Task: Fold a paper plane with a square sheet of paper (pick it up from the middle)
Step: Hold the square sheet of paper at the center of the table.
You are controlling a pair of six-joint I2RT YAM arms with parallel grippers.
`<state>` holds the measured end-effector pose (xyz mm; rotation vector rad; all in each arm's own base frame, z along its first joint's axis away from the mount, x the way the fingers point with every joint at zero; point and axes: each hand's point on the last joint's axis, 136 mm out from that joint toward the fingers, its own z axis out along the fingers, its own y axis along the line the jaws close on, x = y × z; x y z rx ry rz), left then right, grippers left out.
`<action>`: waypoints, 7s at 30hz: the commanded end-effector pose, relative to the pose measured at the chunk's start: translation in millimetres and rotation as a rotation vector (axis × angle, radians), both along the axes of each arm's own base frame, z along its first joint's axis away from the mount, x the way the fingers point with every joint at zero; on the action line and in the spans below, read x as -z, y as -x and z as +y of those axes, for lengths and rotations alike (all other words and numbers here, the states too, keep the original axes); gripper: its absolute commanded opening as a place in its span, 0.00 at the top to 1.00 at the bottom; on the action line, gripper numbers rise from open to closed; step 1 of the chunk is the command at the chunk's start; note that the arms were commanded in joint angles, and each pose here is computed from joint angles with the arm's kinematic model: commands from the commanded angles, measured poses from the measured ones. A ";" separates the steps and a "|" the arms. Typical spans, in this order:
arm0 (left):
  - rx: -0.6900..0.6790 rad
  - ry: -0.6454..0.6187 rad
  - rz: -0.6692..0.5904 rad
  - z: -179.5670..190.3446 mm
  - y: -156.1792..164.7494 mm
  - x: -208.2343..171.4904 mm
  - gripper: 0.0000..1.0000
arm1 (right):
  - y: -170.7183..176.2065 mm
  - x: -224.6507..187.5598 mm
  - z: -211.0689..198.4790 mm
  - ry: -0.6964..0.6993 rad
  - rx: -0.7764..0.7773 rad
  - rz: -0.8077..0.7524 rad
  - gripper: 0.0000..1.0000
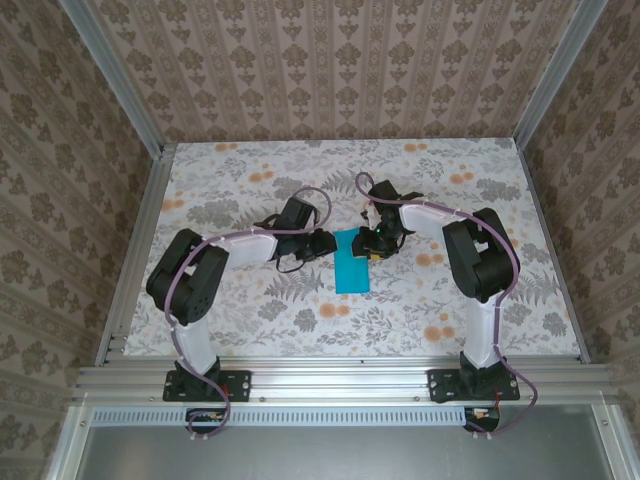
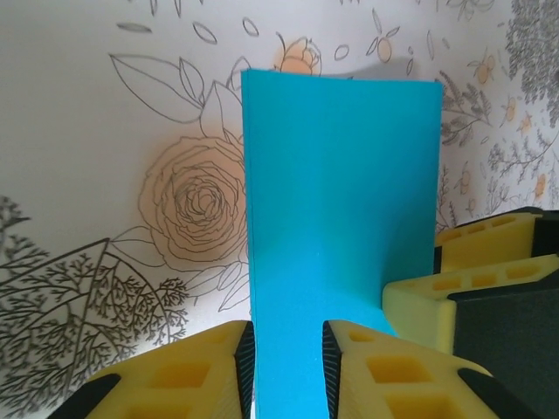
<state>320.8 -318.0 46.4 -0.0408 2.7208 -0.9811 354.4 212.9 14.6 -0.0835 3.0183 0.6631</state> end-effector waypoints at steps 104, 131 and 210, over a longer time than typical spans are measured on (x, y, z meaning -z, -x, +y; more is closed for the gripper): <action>0.085 -0.165 0.134 -12.1 22.8 44.9 0.94 | 8.7 -2.3 3.1 -0.014 0.002 0.018 0.50; 0.100 -0.061 0.084 -28.5 17.0 20.1 0.83 | 13.8 20.4 -8.9 0.068 -0.005 0.052 0.64; 0.065 -0.208 0.182 -3.2 34.4 53.2 0.94 | -8.6 -55.8 0.3 -0.060 0.075 -0.093 0.55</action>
